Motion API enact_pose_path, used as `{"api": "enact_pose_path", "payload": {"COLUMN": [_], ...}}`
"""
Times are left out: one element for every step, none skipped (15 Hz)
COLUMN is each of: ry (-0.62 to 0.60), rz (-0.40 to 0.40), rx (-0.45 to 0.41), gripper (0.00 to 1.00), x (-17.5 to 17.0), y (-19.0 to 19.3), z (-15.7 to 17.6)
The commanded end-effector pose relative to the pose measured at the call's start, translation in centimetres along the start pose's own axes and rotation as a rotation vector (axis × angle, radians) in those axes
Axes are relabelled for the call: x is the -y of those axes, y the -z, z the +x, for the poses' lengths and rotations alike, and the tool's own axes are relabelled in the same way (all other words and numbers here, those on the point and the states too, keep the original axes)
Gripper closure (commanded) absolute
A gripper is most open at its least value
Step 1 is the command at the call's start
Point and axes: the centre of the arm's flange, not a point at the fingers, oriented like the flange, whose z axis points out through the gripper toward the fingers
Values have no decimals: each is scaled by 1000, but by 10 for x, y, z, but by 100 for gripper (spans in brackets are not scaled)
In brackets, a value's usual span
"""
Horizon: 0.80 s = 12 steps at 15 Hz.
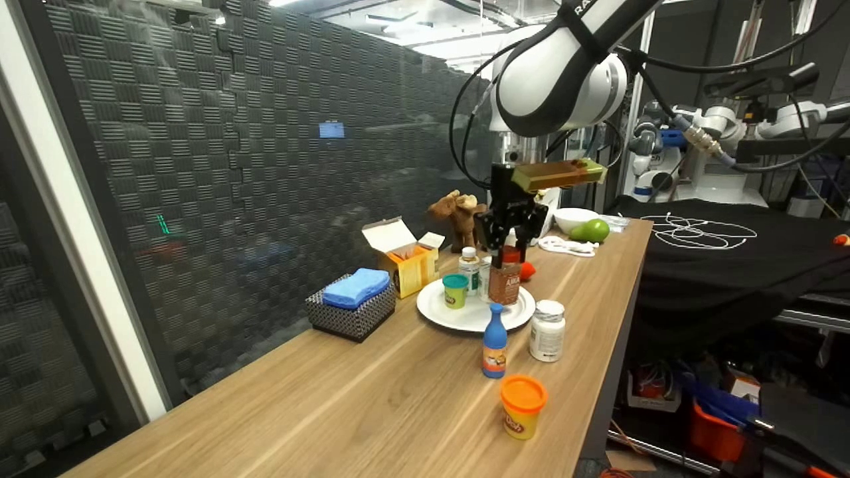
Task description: Pick up all the objects surrounding the white plate and arrange them on the plate
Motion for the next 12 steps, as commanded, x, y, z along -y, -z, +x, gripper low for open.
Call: {"api": "enact_pose_path", "payload": {"ry": [9,9,7,7,4,4,5,9,14,18,19,17], "rz": [34,38,42,46,52,52,56,52,50,45,38,29], "rx": [5,9,18,26,26,29,31,35,33,29,23,14], "gripper": [76,76,76,76,76,76,76,76,57,26,25,19], "x": [-7,-8,-11,-12,-14,-14,-15,-14,-14,-13,-12,-12], "y": [-4,-8,-12,-16,-17,-18,-18,-17,-15,-9,-4,3], "z": [14,13,12,12,13,14,14,13,12,9,5,-1]}}
